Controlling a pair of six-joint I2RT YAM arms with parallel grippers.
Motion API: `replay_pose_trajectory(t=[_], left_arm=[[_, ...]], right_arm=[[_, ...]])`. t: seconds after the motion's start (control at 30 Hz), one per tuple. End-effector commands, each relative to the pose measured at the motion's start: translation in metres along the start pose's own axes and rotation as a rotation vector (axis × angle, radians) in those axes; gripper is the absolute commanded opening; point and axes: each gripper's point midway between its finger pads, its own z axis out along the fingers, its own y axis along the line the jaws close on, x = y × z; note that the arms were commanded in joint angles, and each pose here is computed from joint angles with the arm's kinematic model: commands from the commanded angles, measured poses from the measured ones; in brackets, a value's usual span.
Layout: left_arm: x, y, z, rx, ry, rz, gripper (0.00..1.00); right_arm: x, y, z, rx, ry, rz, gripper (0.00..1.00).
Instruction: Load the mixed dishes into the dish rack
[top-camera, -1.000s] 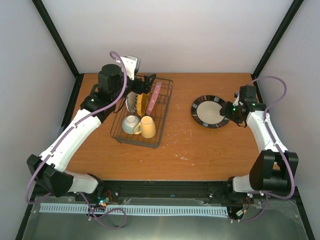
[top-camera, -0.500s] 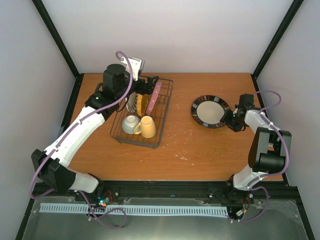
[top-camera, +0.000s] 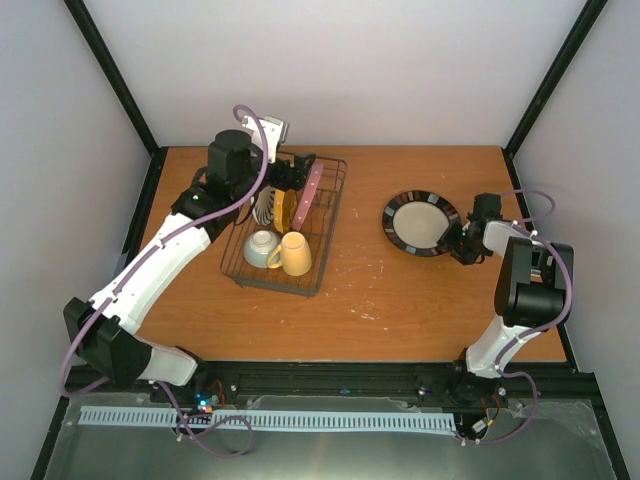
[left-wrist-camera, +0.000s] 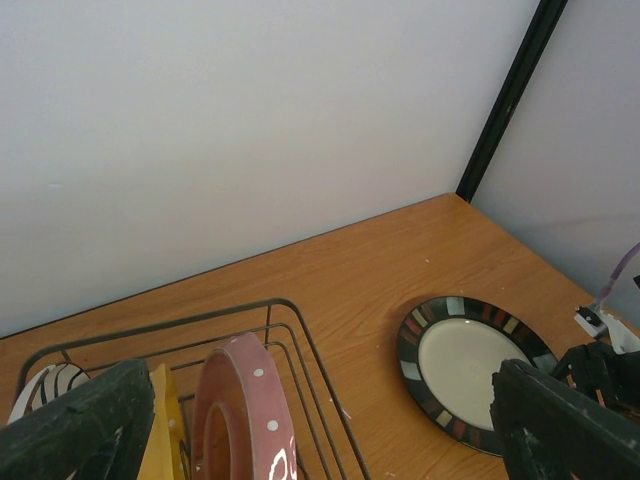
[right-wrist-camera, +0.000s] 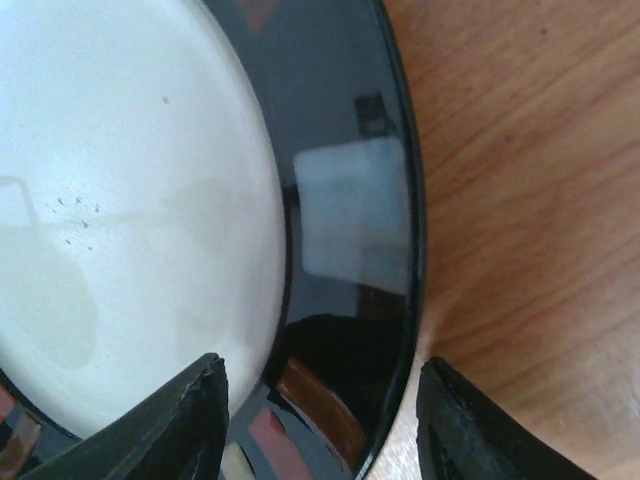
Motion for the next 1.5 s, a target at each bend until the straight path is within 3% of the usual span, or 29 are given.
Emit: replay_pose_trajectory(t=[0.0, 0.2, 0.47, 0.73, 0.93, 1.13, 1.47], left_arm=[[-0.015, 0.005, -0.002, -0.023, -0.051, 0.017, 0.92], [-0.013, 0.007, 0.0, -0.033, -0.045, 0.016, 0.92], [-0.014, 0.006, 0.003, -0.028, -0.038, 0.013, 0.92], [-0.005, -0.01, 0.012, 0.072, -0.004, -0.01, 0.92], [-0.003, -0.029, 0.02, 0.188, 0.021, -0.033, 0.92], [0.008, -0.052, 0.031, 0.338, 0.057, -0.073, 0.96], [0.042, -0.062, 0.062, 0.433, 0.157, -0.161, 0.96]], right_arm=[[-0.006, -0.001, 0.011, -0.029, -0.031, 0.035, 0.51], [-0.001, -0.008, 0.023, -0.034, -0.044, 0.051, 0.43], [0.009, -0.01, 0.034, -0.066, -0.033, 0.053, 0.04], [0.004, 0.016, 0.004, -0.175, -0.082, 0.029, 0.03], [-0.012, 0.057, -0.05, -0.336, -0.179, 0.0, 0.03], [-0.009, 0.099, -0.086, -0.563, -0.166, -0.007, 0.03], [-0.001, 0.114, -0.11, -0.655, -0.163, -0.024, 0.03]])
